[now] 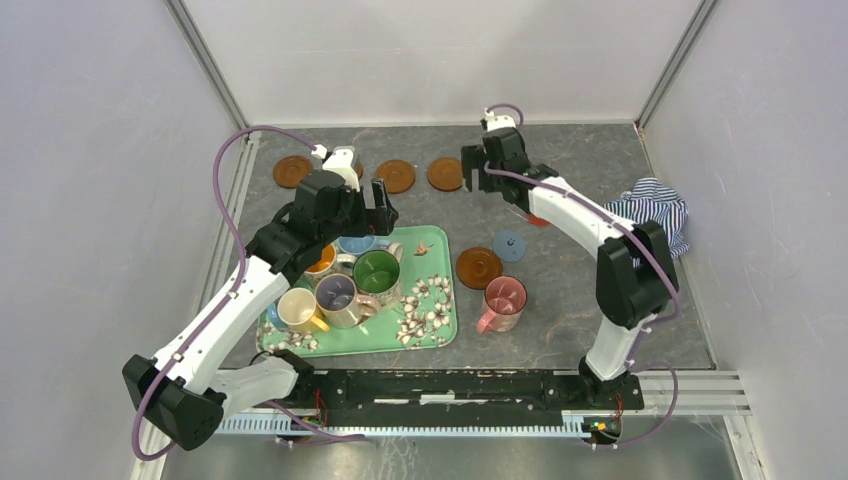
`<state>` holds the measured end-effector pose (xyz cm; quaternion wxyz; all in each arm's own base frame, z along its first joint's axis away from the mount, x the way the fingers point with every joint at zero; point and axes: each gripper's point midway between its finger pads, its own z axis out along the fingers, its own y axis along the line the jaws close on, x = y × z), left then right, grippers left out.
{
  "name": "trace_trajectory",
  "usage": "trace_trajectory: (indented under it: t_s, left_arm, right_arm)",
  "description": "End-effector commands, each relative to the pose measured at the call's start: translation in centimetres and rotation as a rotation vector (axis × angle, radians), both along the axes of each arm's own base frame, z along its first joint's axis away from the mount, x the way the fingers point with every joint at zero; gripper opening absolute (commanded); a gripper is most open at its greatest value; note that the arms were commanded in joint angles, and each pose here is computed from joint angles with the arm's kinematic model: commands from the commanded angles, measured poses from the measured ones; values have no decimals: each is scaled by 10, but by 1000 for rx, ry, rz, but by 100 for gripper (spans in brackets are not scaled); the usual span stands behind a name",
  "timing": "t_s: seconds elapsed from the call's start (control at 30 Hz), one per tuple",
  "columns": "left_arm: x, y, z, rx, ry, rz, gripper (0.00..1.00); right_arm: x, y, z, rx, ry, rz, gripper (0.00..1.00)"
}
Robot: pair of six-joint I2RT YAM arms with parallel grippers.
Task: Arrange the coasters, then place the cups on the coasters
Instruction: Move the coaster to the center of the board.
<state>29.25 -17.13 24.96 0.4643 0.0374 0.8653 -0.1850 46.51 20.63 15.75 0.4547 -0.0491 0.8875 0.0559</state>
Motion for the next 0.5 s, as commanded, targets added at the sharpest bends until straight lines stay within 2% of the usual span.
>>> trace_trajectory:
  t_s: [0.0,0.33,0.47]
  left_arm:
    - [1,-1,16,14,-52,-37,100]
    - [0,2,8,28,-46,-29,100]
    - [1,1,9,22,-48,-28,100]
  right_arm:
    - [-31,-20,-6,-20,4,-3,97]
    - [-118,-38,-50,-101,82,77,97]
    - [-139,-46,-67,-134,114,105,97]
